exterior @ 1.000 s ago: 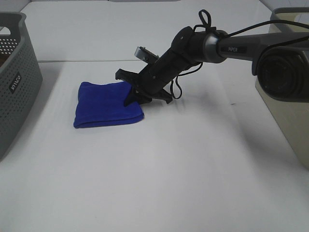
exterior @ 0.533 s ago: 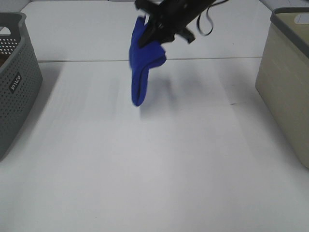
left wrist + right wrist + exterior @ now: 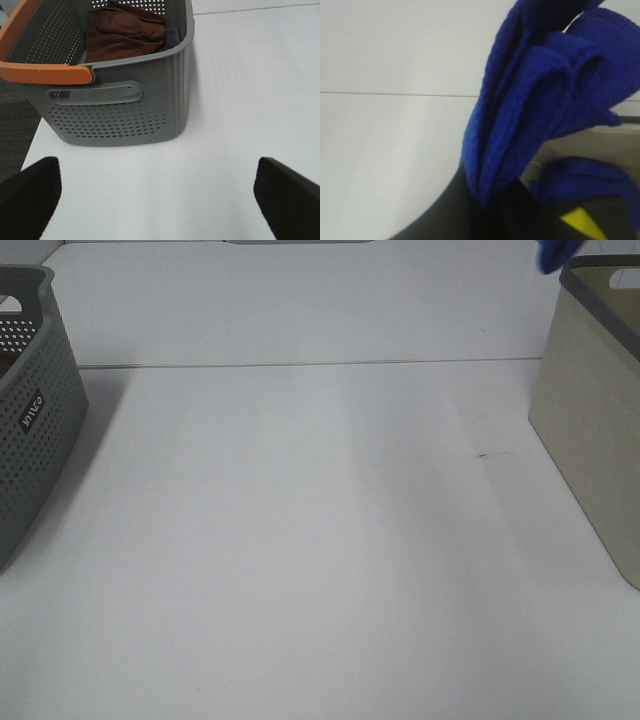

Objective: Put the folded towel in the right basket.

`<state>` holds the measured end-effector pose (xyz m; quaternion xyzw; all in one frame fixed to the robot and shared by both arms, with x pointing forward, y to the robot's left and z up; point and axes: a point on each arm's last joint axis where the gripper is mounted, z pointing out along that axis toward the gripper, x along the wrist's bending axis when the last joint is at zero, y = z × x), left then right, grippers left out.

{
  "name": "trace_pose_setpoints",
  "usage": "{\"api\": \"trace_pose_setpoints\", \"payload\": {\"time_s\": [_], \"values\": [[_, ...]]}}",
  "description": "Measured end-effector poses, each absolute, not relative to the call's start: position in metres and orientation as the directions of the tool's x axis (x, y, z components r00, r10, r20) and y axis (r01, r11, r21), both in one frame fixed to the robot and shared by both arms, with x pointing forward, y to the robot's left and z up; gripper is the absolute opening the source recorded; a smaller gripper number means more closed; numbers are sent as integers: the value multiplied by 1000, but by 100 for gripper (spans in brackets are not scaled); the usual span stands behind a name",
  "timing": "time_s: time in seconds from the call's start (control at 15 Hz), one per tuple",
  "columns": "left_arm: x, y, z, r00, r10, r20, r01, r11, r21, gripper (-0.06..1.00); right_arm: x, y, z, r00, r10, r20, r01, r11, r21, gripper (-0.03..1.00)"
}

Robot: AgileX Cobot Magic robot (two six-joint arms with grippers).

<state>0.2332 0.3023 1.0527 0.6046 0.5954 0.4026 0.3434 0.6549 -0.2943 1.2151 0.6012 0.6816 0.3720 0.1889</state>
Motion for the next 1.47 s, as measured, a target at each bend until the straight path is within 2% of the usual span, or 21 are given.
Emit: {"api": "trace_pose_setpoints", "payload": {"time_s": [0.13,0.2,0.33,0.4,0.47,0.53,0.6,0.67,0.73,0.8,0.87,1.07,1.47], "values": [[233,302,1053,-33,996,78,443,-55,895,97,638,-344,1218,-60,993,105,692,-34,721,8],[233,302,1053,-33,996,78,443,-55,895,97,635,-364,1209,0,996,87,718,-61,694,8],[233,302,1053,-34,996,79,444,-56,895,97,634,-395,1173,89,993,81,792,-120,599,8],[233,302,1053,-34,996,79,444,-56,895,97,631,-406,1138,117,991,61,857,-132,497,8],[233,302,1053,-34,996,79,444,-56,895,97,630,-407,1124,131,990,62,881,-144,451,9],[233,302,1053,-34,996,79,444,-56,895,97,630,-407,1115,154,986,70,885,-169,434,18],[233,302,1053,-34,996,79,444,-56,895,97,630,-408,1109,183,980,82,879,-201,433,42],[233,302,1053,-34,996,79,444,-56,895,97,631,-408,1108,190,978,82,877,-207,434,54],[233,302,1053,-34,996,79,444,-56,895,97,631,-408,1108,193,978,78,874,-208,439,77],[233,302,1053,-34,996,80,444,-56,894,97,631,-409,1108,198,977,77,872,-212,442,89],[233,303,1053,-35,996,80,444,-57,894,97,631,-409,1108,203,976,79,871,-217,441,94],[233,303,1053,-36,996,83,444,-58,894,97,628,-400,1118,191,974,122,858,-226,461,98],[233,303,1053,-36,996,83,444,-58,894,97,615,-284,1168,-54,993,107,841,-13,541,98]]}}
